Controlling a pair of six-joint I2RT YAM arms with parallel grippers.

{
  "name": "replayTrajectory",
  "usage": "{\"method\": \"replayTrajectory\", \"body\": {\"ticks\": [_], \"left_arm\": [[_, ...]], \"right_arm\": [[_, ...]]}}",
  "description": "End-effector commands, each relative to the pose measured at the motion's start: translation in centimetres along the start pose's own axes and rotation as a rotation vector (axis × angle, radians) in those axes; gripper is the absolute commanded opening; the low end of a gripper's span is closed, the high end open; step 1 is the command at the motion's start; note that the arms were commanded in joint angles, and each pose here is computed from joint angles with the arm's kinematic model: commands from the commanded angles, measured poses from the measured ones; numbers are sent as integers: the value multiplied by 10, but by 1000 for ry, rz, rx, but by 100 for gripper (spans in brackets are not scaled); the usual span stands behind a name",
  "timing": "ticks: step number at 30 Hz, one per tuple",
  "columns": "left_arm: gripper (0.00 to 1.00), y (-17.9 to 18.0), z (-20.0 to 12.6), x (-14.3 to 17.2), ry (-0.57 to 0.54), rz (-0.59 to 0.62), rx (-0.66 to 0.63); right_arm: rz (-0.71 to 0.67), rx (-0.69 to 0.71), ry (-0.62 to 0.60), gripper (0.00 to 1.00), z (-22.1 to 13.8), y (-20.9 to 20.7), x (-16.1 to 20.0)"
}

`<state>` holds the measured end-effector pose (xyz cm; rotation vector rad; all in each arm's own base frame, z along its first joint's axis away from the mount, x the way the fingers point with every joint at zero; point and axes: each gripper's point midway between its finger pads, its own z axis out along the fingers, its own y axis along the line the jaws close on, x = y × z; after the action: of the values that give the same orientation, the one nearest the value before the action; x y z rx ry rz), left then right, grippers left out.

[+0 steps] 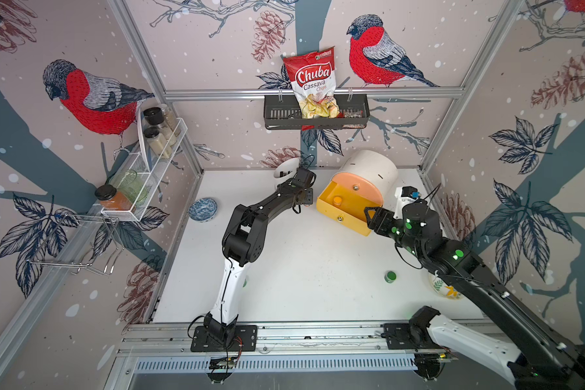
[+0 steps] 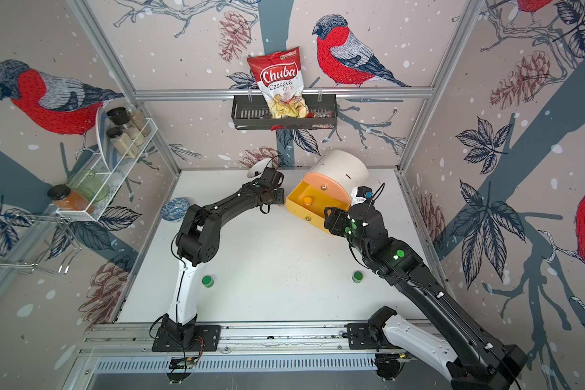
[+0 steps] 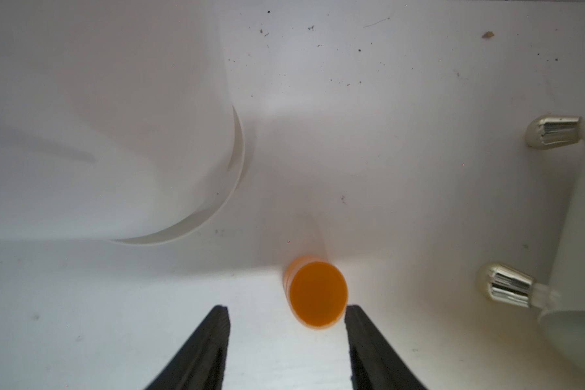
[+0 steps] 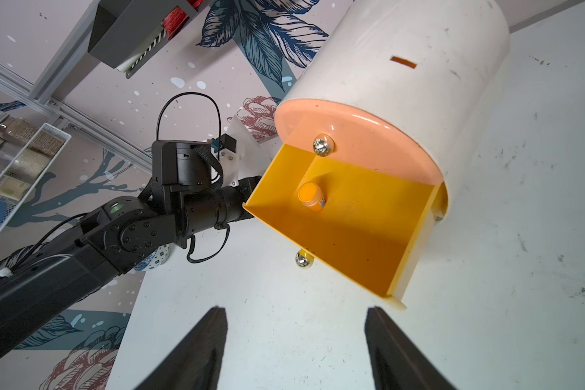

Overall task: Put the paint cans in the drawer according to color
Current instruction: Move the paint can to the center of the board.

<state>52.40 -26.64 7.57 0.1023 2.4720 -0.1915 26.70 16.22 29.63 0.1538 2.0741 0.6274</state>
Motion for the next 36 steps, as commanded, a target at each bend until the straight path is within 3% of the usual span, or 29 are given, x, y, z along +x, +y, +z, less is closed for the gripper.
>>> {"method": "replayTrajectory", "body": {"ticks": [1,16,27,36], "left_arm": [[58,-5,6,-8,-19,15,18],[57,-12,25,-2,-2,28,27],[41,-10,29,6,17,28,22],[32,6,3,35,39,-18,12]], "right_arm": [[-13,-1,-8,69,0,0,-2],[-13,6,-10,69,1,-2,-2],[-14,10,-8,70,1,-4,-1],[-10,5,-5,69,2,-4,0]]}}
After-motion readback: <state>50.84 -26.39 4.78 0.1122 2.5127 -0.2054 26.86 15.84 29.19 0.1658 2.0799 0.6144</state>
